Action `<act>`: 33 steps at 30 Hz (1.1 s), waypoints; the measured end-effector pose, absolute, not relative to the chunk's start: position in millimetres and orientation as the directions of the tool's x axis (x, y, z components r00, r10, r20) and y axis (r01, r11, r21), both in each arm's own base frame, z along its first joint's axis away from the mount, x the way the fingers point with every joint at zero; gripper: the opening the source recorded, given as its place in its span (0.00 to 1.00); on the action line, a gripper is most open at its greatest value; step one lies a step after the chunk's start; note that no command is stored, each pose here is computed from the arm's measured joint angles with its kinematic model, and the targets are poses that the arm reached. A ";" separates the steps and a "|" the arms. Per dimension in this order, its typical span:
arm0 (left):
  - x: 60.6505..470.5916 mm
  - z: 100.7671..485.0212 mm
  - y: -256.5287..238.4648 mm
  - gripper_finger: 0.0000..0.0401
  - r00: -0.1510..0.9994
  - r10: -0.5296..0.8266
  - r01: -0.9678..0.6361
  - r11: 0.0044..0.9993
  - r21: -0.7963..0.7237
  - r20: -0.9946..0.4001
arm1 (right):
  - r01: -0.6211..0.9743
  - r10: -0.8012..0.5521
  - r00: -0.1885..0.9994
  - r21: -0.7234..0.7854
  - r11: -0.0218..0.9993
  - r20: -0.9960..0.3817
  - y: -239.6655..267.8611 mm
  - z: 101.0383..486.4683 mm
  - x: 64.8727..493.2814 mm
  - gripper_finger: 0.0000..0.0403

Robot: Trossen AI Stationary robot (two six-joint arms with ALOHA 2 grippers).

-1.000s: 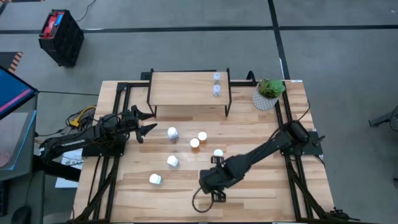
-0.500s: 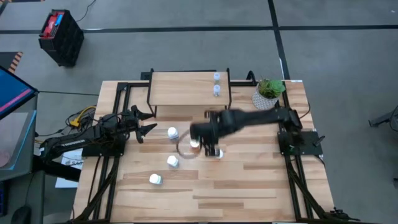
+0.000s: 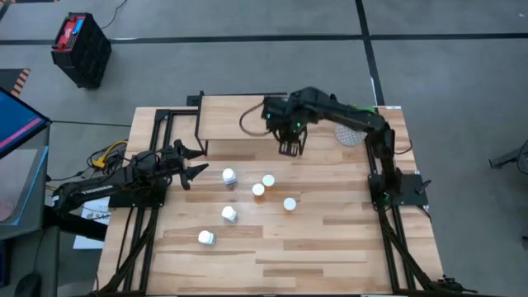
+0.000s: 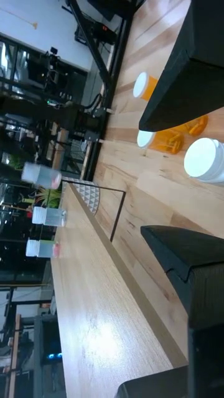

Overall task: Pick and place medicine bottles onto shelf by color
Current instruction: Put the transparent pill bottle on the shelf aligned with the other transparent pill bottles

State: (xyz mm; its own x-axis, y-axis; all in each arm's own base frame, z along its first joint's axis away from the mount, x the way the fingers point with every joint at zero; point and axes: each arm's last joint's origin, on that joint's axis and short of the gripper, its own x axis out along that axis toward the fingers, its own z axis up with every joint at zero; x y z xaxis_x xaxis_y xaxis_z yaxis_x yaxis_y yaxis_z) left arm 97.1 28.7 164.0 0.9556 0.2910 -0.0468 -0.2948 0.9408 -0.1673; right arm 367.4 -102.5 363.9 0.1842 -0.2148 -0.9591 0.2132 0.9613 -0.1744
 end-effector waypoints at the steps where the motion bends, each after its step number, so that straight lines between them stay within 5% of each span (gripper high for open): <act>1: 97.1 164.0 28.7 0.62 0.956 0.291 -0.295 0.941 -0.168 -0.047 | 0.230 -0.206 0.185 -0.161 0.960 -0.961 -109.1 363.9 365.5 0.32; 33: 97.1 164.0 28.7 0.62 0.955 0.291 -0.295 0.940 -0.173 -0.047 | 0.318 -0.202 0.184 -0.136 0.938 -0.962 -153.6 343.8 360.9 0.32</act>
